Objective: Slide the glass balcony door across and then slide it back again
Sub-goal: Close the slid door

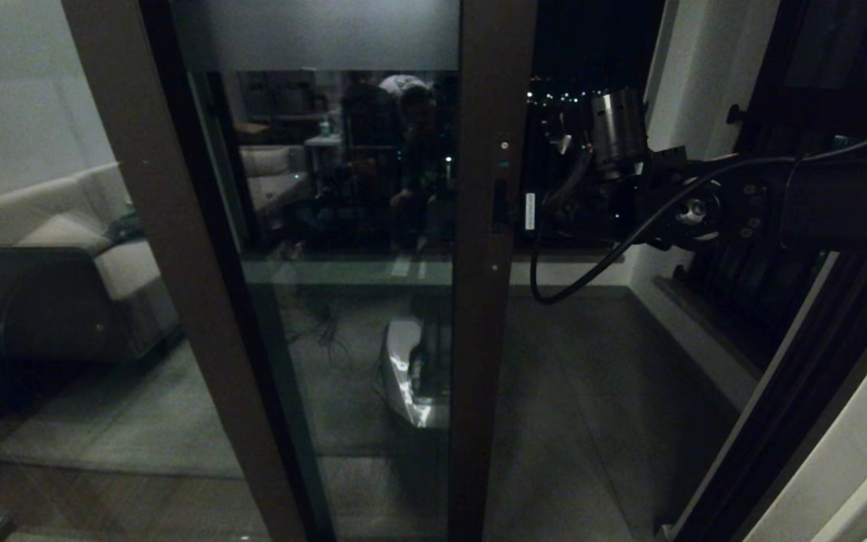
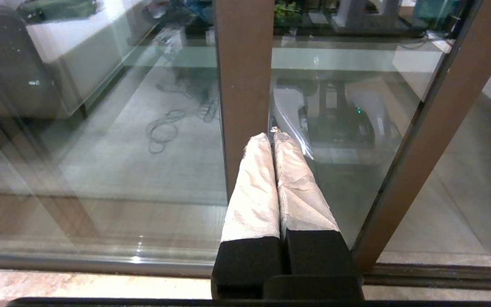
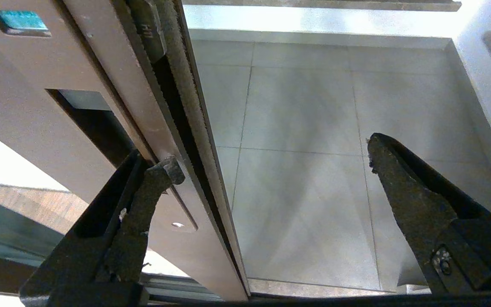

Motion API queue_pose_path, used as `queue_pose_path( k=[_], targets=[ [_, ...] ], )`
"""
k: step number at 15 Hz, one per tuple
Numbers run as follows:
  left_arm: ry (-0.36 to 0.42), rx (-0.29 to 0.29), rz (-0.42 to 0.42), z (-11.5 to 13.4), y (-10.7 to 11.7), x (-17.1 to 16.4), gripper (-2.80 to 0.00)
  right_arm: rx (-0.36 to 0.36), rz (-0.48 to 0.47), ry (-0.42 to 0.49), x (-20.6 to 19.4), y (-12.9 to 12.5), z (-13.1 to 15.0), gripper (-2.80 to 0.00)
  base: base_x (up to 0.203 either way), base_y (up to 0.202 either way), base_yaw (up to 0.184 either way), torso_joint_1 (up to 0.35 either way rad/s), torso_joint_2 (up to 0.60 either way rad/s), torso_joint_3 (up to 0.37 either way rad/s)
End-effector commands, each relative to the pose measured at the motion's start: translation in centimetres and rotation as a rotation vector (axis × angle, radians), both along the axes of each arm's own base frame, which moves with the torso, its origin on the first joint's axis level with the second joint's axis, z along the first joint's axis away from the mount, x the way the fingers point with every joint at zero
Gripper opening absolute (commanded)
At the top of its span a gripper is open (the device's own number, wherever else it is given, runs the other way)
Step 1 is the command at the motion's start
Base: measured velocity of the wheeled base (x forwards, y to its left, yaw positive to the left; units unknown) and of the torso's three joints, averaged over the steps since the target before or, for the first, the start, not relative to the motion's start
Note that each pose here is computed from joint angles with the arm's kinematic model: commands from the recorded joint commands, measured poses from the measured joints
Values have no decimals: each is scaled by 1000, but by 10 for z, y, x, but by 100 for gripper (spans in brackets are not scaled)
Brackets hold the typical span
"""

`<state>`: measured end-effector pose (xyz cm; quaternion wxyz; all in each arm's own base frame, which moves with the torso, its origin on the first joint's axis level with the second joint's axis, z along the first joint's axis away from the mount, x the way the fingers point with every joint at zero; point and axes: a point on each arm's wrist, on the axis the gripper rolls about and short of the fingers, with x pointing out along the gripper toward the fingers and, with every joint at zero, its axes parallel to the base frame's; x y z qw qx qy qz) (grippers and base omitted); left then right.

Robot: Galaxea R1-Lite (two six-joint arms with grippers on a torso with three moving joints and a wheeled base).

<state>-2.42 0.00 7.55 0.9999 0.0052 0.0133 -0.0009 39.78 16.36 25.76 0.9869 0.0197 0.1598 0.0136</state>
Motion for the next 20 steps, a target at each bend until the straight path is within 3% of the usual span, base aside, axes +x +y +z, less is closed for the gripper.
queue_pose_path(
  k=[1, 20],
  targets=[
    [-1, 0, 0, 0, 0, 0, -280, -2, -11, 2, 1, -3, 0, 0, 0, 0, 0, 0, 0, 0],
    [-1, 0, 0, 0, 0, 0, -280, -8, -96, 13, -6, -45, -1, 0, 0, 0, 0, 0, 0, 0]
  ],
)
